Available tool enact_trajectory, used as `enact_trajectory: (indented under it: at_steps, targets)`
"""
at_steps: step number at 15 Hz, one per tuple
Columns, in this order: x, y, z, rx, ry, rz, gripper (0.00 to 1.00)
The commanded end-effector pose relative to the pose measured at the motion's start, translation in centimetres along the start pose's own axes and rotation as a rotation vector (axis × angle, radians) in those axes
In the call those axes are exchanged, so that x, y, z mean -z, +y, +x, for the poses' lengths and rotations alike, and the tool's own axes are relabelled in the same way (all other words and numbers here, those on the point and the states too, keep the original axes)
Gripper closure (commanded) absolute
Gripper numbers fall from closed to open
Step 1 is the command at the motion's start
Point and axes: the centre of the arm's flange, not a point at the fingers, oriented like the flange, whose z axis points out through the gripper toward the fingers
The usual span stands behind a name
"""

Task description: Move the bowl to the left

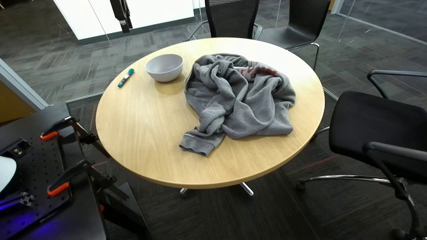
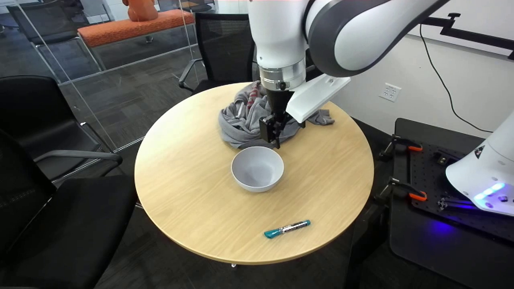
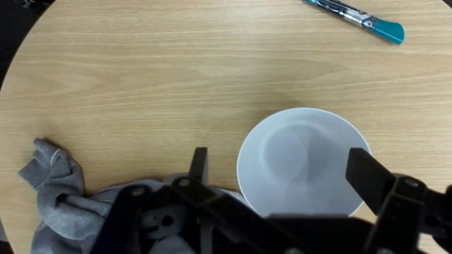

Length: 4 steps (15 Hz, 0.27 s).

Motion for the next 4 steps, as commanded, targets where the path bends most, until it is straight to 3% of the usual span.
enact_trajectory:
  at_steps: [1, 4]
  targets:
    - [0.1, -0.01, -0.02, 0.0, 0.0, 0.002, 0.0]
    - [-0.2, -0.38, 0.2, 0.002, -0.003, 0.002, 0.0]
